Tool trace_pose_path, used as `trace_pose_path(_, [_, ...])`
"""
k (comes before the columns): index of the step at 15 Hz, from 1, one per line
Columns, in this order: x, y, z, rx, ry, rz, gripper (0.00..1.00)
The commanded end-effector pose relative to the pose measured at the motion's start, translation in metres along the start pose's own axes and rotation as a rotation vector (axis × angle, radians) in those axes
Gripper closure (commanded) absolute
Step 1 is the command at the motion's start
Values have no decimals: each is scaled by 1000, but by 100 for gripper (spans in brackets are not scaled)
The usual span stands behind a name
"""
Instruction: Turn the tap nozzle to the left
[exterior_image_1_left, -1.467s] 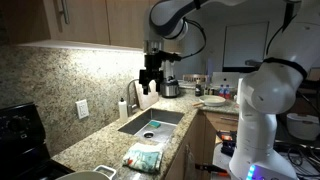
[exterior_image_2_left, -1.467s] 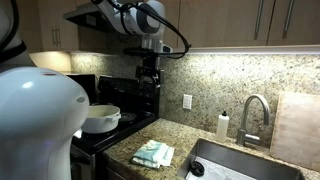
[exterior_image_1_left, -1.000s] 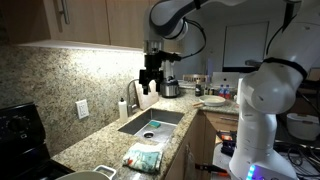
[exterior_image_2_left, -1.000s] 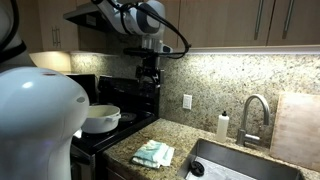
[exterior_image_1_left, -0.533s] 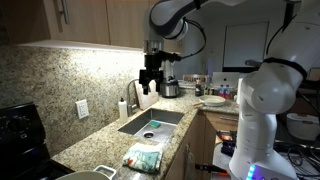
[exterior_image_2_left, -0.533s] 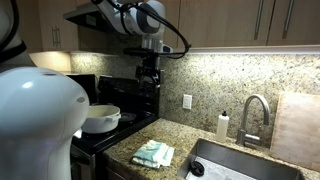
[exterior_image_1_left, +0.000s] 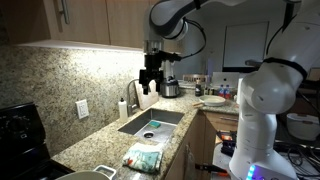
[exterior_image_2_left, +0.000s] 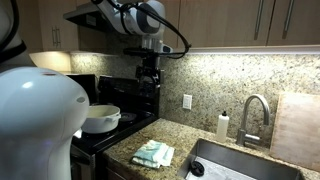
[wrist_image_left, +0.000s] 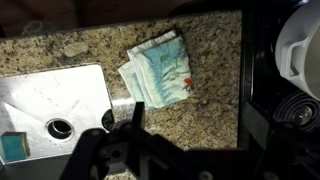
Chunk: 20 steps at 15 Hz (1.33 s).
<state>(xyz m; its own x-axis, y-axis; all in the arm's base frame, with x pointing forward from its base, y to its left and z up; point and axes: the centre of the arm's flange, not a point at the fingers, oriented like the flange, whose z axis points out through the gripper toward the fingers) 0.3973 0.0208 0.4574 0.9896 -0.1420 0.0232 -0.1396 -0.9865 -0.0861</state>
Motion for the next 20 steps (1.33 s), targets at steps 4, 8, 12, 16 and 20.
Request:
trace_pose_path(4, [28,21,-17,-141,133,-92,0])
trace_pose_path(8, [60,52,-25,-202,233,-89,0])
trace_pose_path(12, [84,99,-22,-214,308,8,0])
trace_pose_path(16, [70,88,-23,-198,282,5,0])
trace_pose_path(20, [70,84,-18,-185,305,-12,0])
